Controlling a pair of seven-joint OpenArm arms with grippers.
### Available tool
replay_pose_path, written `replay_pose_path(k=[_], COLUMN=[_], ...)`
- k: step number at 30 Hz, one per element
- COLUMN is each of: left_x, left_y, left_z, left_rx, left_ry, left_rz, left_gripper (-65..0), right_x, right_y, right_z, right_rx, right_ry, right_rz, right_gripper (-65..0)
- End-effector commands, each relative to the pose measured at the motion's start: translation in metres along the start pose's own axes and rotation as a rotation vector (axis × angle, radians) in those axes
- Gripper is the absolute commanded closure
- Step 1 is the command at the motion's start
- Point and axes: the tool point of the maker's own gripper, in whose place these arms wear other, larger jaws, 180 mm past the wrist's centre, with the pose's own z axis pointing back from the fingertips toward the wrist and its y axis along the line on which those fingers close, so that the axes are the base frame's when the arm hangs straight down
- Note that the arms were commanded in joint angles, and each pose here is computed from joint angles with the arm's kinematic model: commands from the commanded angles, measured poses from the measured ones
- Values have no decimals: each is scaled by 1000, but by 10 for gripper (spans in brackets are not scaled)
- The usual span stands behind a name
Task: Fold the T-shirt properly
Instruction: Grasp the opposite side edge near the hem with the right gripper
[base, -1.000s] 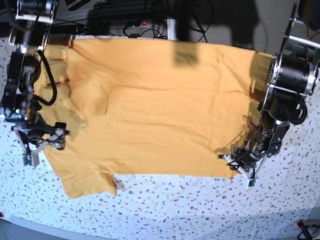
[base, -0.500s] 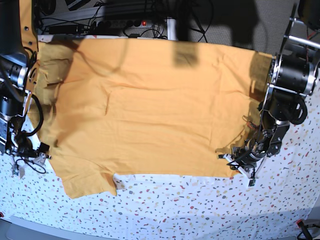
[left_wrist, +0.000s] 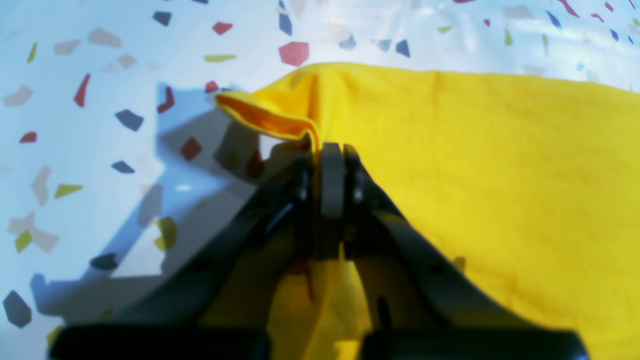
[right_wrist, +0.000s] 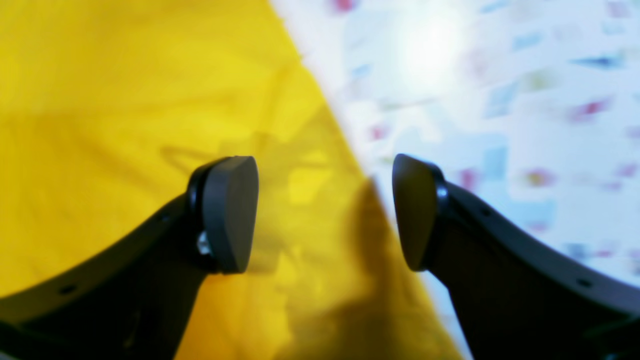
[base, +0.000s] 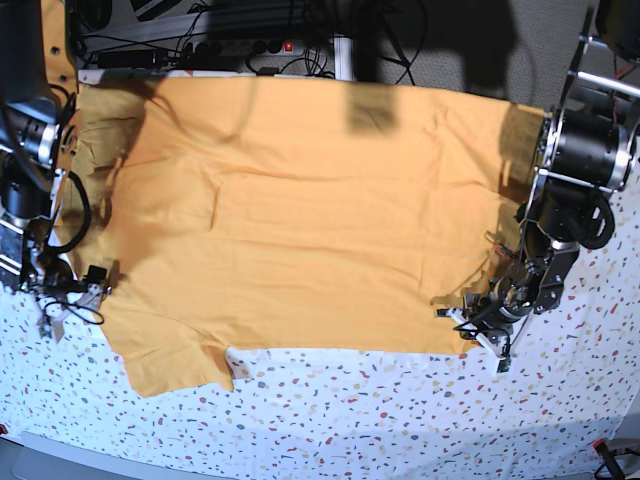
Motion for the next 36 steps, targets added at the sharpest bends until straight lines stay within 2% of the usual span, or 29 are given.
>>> replay_pose_path(k=[1, 5, 9, 11, 14, 15, 18, 22, 26, 31, 36], left_x=[34, 34, 34, 34, 34, 34, 37, 44, 54, 64, 61], left_y=[-1, -1, -1, -1, -1, -1, -2, -7, -18, -29, -29], left_z=[1, 1, 1, 1, 1, 1, 2, 3, 5, 9, 12], left_rx=[-6, -6, -6, -6, -6, -6, -8, -10, -30, -51, -51], left_ry=[-68, -69, -68, -68, -68, -70, -74, -69, -47, -33, -4], left_rz=[-4, -5, -5, -4, -5, -5, -17, -98, -137, -165, -178], left_gripper=[0, 0, 0, 0, 0, 0, 0, 0, 0, 0, 0], right_x=[19, 0, -3, -3, -2, -1, 4, 20, 35, 42, 35], right_y=[-9, -12, -12, -12, -11, -11, -11, -10, 0, 19, 26], right_z=[7, 3, 3, 3, 3, 3, 6, 14, 25, 40, 59], right_rx=[-10, -15, -15, -14, -12, -12, -16, -15, 31, 104, 79], right_ry=[-56, -47, -35, -36, -39, -40, -44, -65, -98, -160, -201], right_rz=[5, 11, 12, 12, 9, 10, 19, 47, 44, 173, 283], right_gripper=[-409, -335, -318, -238, -36, 0, 0, 0, 0, 0, 0])
